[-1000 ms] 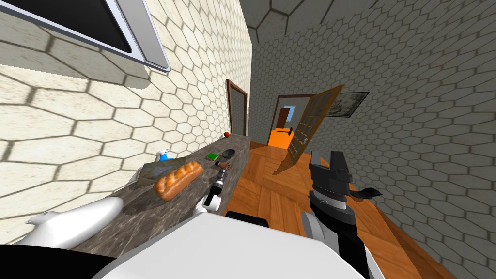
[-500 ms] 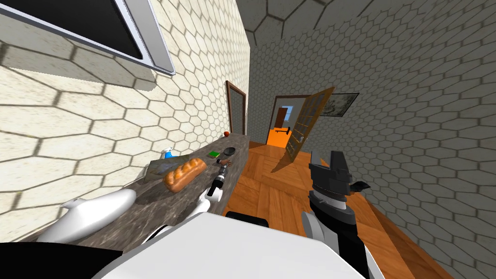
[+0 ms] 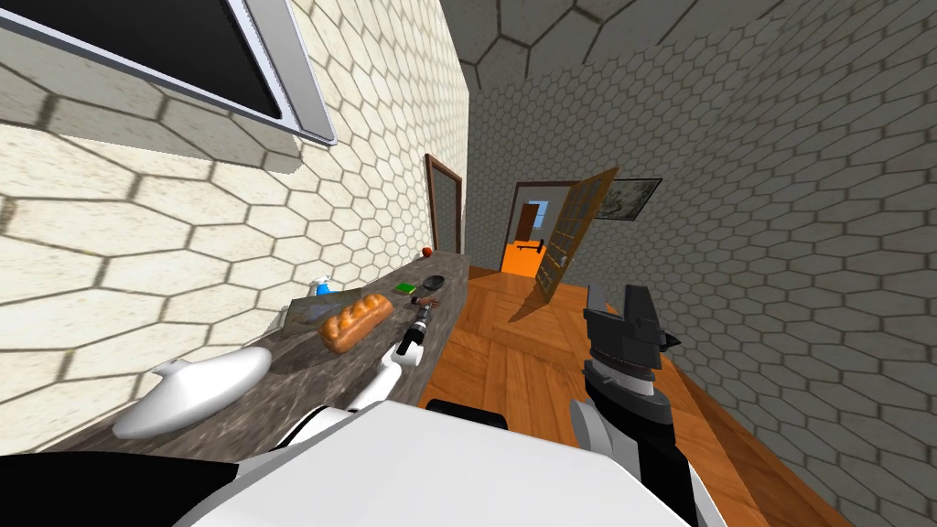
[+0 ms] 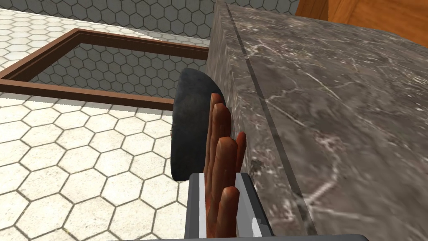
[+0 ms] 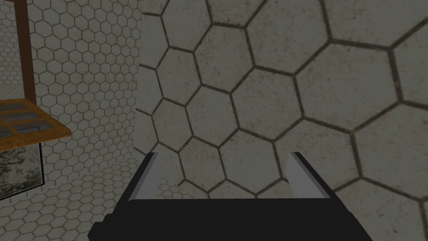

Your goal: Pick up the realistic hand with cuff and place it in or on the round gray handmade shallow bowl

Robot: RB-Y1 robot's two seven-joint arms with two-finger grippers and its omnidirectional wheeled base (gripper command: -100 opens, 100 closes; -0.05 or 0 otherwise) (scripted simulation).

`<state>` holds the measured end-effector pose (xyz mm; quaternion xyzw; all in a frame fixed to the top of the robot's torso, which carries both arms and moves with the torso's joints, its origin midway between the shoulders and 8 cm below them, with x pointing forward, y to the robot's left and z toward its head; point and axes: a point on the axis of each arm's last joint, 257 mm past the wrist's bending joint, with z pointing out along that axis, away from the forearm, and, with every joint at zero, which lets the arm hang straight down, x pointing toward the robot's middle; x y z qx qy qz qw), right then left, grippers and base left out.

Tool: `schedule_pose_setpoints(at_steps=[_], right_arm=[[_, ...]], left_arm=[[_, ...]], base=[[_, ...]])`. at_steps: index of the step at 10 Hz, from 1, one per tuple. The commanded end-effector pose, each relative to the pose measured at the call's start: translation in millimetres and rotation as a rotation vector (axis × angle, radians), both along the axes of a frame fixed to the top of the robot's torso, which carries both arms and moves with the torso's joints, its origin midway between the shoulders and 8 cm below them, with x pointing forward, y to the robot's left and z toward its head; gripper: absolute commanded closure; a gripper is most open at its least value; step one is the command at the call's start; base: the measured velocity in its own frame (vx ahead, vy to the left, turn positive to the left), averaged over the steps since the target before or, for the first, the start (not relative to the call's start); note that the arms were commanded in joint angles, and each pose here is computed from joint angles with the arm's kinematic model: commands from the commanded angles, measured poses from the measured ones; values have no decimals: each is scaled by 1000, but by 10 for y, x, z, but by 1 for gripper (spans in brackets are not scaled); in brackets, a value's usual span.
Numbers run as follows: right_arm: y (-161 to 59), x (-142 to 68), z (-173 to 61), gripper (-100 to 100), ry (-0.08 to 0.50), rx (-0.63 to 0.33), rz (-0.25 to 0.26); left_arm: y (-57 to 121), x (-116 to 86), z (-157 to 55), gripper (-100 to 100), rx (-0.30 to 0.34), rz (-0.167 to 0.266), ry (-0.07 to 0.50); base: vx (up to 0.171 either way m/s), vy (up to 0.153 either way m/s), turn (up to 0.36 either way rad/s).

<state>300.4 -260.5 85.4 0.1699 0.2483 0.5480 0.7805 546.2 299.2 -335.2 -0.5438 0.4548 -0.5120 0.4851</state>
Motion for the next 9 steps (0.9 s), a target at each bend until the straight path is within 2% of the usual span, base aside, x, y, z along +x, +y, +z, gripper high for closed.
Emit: schedule_pose_setpoints(at_steps=[1, 2, 4, 5, 7, 8, 9], right_arm=[[0, 0, 0, 0, 0, 0, 0], [0, 0, 0, 0, 0, 0, 0], [0, 0, 0, 0, 0, 0, 0], [0, 0, 0, 0, 0, 0, 0], [0, 0, 0, 0, 0, 0, 0], [0, 0, 0, 0, 0, 0, 0], [0, 0, 0, 0, 0, 0, 0]], left_arm=[[-1, 28, -83, 100, -3, 2, 37], [18, 197, 58, 100, -12, 5, 31], [23, 191, -45, 100, -14, 8, 70], [38, 357, 102, 100, -22, 10, 65], [42, 348, 2, 100, -24, 12, 105], [53, 511, 157, 100, -31, 14, 100], [56, 503, 94, 100, -33, 15, 124]], base=[[-58, -7, 7], [-77, 4, -56], [-70, 3, -33], [-98, -8, -60], [-66, 2, -25], [-87, -1, -51], [-89, 3, -50]])
